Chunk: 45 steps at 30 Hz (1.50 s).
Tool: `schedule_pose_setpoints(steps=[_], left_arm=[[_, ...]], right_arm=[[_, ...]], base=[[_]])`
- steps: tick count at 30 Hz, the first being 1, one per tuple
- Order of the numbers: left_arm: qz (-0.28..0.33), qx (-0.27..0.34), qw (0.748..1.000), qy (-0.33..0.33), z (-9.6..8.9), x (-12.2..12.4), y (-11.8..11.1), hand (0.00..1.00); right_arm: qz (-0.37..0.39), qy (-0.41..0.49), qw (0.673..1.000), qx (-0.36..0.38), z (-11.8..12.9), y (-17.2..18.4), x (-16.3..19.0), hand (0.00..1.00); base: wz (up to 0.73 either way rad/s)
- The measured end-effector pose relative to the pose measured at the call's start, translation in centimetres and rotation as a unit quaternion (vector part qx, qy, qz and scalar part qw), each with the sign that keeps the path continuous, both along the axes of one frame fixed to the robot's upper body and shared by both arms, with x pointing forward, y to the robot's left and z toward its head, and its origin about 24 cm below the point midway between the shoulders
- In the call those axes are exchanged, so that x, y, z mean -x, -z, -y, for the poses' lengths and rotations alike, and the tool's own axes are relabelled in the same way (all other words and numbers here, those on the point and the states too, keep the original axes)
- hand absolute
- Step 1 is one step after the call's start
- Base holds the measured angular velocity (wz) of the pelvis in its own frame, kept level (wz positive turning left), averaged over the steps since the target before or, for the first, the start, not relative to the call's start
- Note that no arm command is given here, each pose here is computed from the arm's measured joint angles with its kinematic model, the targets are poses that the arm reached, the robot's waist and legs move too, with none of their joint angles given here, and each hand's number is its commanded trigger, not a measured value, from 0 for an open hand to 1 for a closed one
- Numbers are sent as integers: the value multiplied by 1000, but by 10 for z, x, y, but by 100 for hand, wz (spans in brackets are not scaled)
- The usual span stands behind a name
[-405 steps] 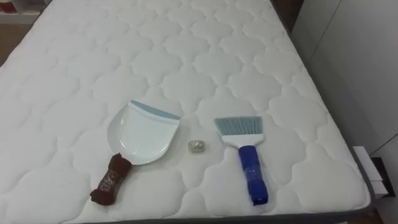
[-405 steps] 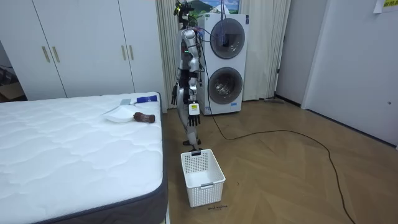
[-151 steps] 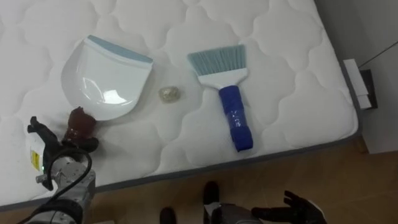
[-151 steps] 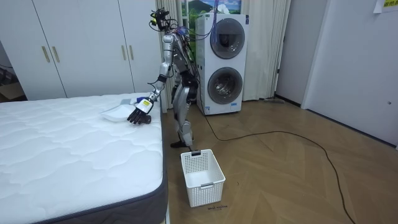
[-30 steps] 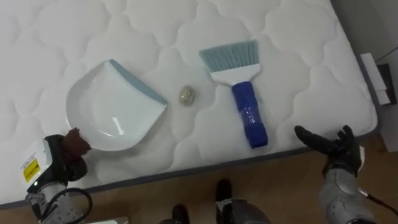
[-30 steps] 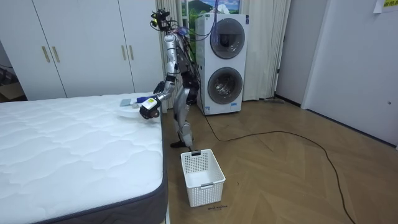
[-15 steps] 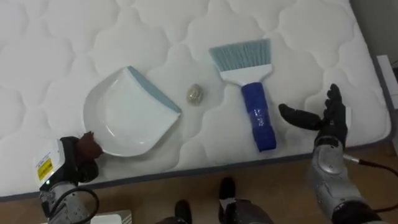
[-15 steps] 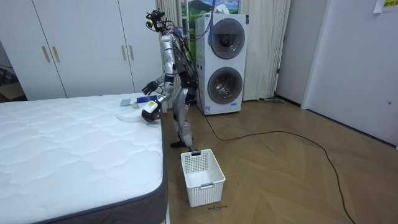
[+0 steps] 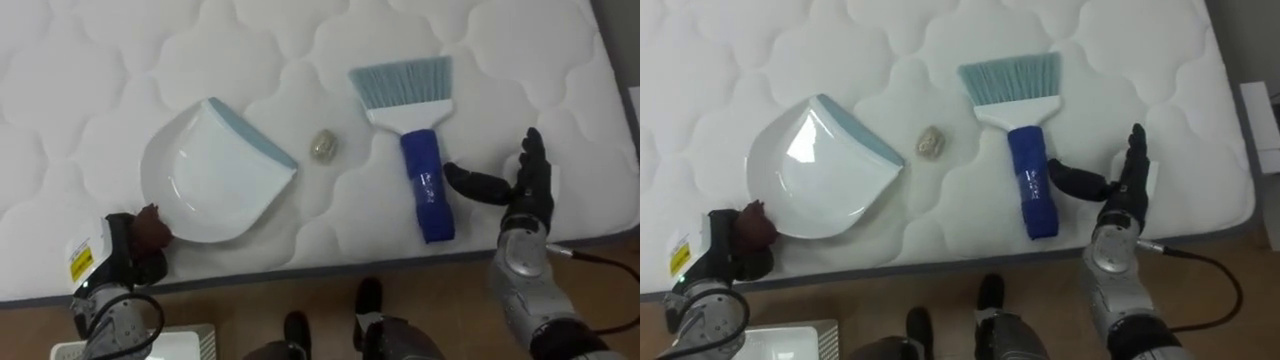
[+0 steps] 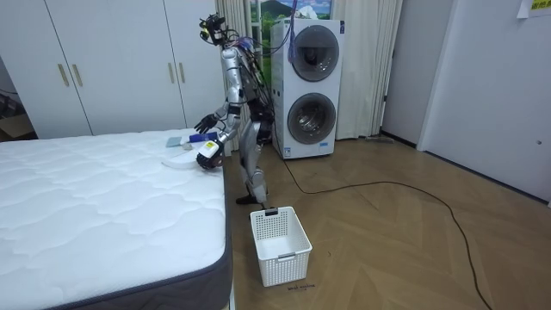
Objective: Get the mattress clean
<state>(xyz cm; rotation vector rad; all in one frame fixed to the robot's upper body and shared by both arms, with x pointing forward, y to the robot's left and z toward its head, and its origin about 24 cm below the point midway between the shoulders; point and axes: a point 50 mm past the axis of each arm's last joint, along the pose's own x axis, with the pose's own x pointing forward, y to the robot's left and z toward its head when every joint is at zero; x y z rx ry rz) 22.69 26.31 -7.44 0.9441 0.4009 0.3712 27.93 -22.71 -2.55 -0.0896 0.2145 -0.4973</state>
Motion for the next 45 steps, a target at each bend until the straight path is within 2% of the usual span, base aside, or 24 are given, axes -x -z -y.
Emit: schedule_pose_setpoints(steps=[24, 45], left_arm=[[-12, 10, 1000, 25, 13, 1, 6, 100], [-47, 20, 998, 37, 19, 7, 14, 100]], right_arm=[[2, -15, 1000, -8, -7, 2, 0, 0], [-14, -57, 998, -7, -26, 10, 4, 0]], base=[[0], [0]])
